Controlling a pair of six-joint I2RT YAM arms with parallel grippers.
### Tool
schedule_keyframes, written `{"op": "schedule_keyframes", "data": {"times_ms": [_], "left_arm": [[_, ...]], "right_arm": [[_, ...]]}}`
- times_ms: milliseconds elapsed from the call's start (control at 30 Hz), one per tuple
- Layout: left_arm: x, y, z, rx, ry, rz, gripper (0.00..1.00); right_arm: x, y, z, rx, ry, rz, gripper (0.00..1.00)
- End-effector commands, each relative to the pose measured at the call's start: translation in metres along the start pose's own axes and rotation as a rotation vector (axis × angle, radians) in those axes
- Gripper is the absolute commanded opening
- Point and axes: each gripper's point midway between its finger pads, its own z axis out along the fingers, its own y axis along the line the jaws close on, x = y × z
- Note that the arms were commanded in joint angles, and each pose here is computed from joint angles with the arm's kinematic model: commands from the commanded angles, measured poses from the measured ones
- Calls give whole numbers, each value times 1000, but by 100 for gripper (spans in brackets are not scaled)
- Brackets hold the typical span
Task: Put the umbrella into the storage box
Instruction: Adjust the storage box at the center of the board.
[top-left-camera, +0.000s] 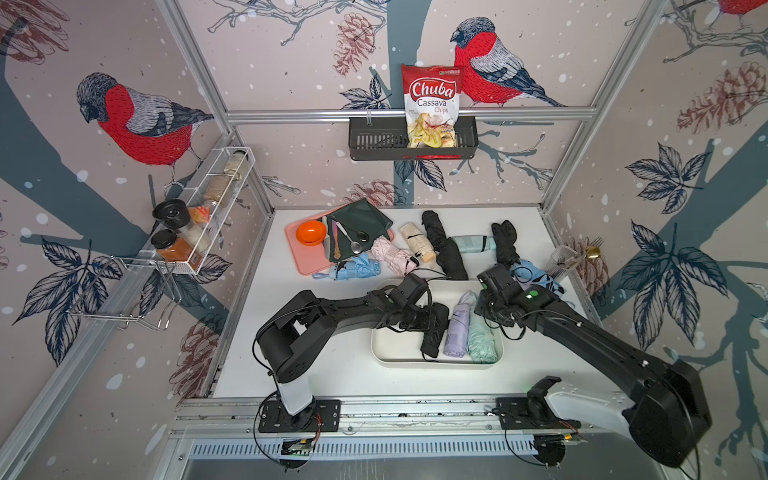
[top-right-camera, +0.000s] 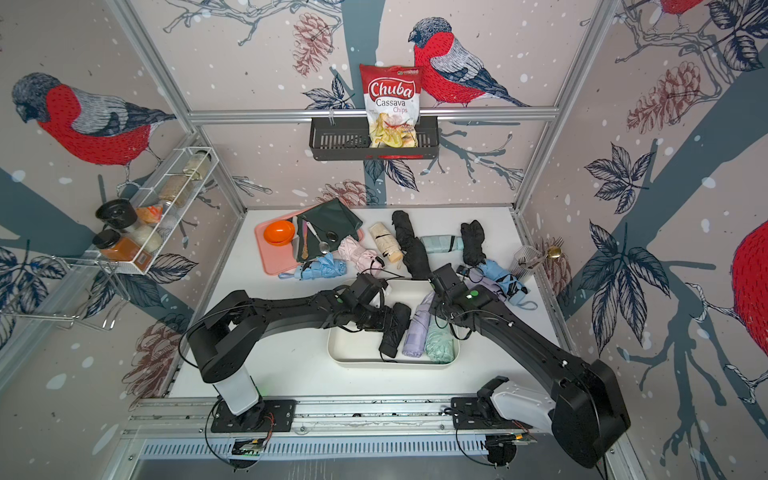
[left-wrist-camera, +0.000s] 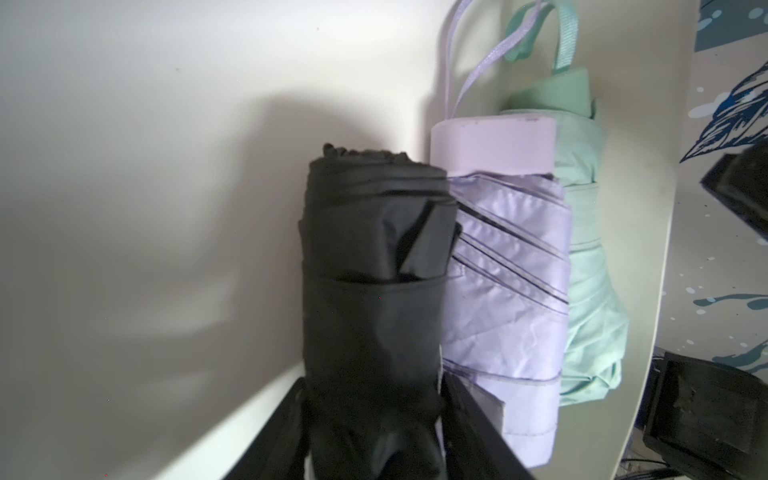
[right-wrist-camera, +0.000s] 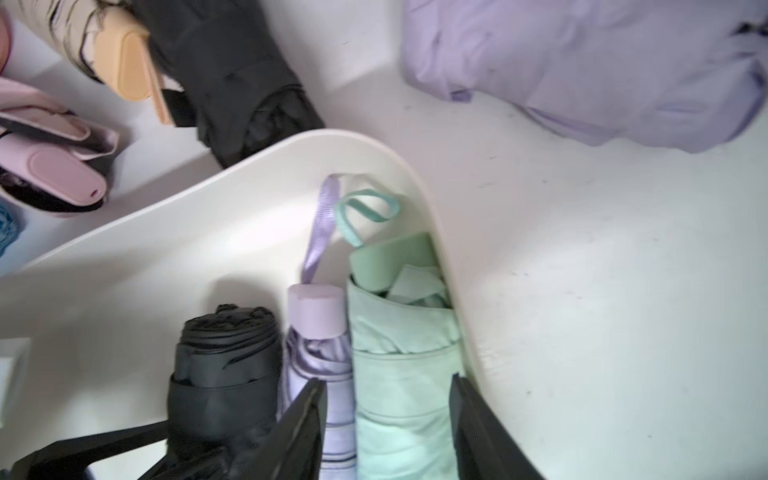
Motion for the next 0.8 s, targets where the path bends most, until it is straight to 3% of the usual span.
{"op": "schedule_keyframes", "data": {"times_ms": [0, 267, 567, 767], "left_arm": [[-1, -13, -4, 40, 10, 41, 53], [8, -14, -3, 52, 55, 45, 53], [5, -21, -2, 72, 64, 56, 52], [3, -16, 1, 54, 67, 28, 48]], "right_arm": [[6, -23, -5, 30, 1, 14, 52], [31, -25, 6, -76, 59, 16, 53], [38, -2, 20, -196, 86, 14, 36], [33, 14, 20, -240, 68, 35, 33]]}}
